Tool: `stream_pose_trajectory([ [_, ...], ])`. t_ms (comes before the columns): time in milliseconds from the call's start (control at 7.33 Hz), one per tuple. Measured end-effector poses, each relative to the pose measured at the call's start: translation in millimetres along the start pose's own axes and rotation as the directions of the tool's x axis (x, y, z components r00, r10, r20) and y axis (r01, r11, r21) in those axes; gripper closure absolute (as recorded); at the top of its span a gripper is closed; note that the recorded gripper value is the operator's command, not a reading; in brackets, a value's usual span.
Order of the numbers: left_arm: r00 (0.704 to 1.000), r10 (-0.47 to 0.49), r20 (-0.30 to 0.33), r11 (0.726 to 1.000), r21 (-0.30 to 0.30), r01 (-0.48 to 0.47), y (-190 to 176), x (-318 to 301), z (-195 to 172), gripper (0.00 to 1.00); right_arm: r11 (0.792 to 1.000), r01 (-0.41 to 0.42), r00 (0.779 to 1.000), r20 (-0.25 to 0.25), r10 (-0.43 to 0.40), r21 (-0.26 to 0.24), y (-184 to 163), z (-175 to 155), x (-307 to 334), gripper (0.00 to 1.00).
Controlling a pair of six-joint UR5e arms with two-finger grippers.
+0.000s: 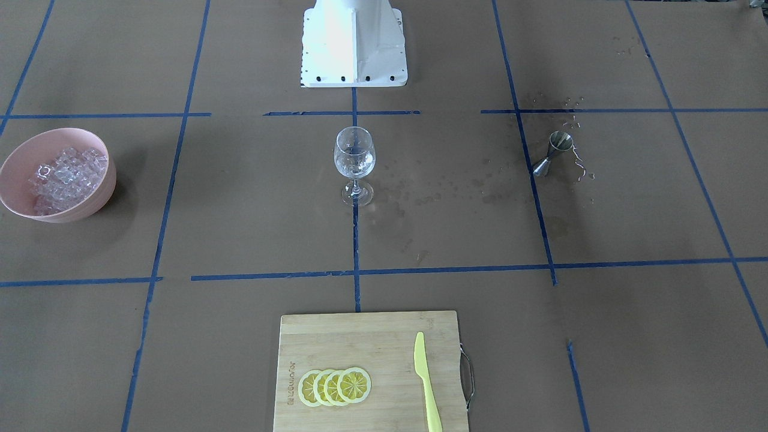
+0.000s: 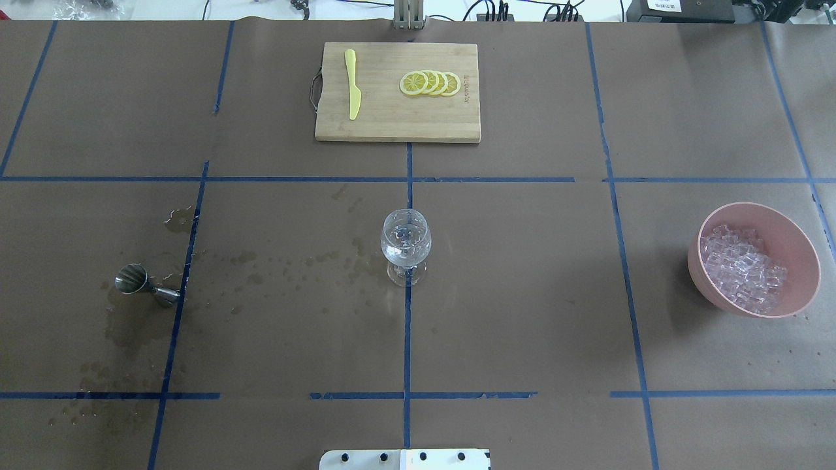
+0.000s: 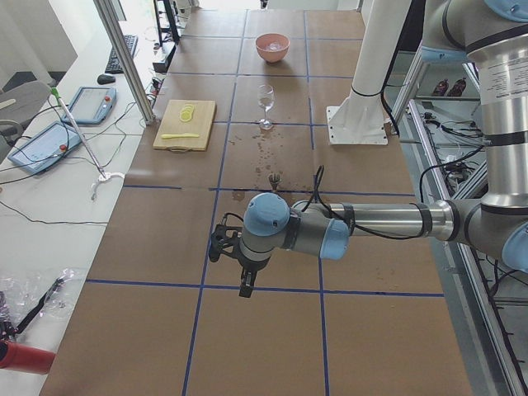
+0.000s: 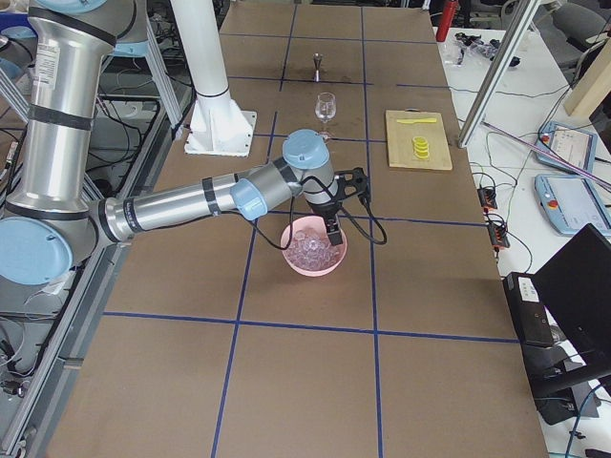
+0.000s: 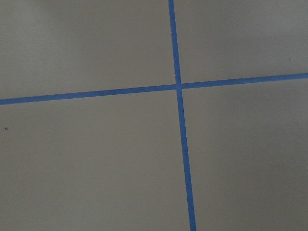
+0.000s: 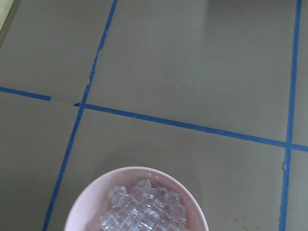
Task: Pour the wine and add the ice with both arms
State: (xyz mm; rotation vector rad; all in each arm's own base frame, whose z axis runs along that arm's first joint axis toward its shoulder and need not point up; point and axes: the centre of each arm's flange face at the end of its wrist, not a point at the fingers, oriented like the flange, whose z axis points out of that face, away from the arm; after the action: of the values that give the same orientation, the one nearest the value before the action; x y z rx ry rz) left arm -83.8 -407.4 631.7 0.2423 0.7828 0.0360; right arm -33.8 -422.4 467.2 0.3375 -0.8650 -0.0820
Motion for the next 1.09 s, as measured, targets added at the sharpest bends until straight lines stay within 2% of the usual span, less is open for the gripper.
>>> stream_pose_trajectory([
  [273,1.000,0.027,-0.001,0.999,0.029,-0.027,-2,1,-1,0.00,1.000,-0.009,1.000,-0.020,0.010,0.022,0,33,-44,0.01],
  [545,0.999,0.040,-0.002,0.998,0.041,-0.040,-3,3,-2,0.00,1.000,-0.001,0.998,-0.068,0.001,-0.003,20,75,-67,0.09],
  [818,0.999,0.054,-0.002,0.997,0.056,-0.054,-5,4,-3,0.00,0.991,0.121,0.986,-0.105,-0.126,-0.048,41,107,-74,0.09],
  [1091,0.998,0.062,-0.003,0.996,0.062,-0.061,-5,5,-4,0.00,0.959,0.269,0.955,-0.102,-0.277,-0.088,52,120,-67,0.13],
])
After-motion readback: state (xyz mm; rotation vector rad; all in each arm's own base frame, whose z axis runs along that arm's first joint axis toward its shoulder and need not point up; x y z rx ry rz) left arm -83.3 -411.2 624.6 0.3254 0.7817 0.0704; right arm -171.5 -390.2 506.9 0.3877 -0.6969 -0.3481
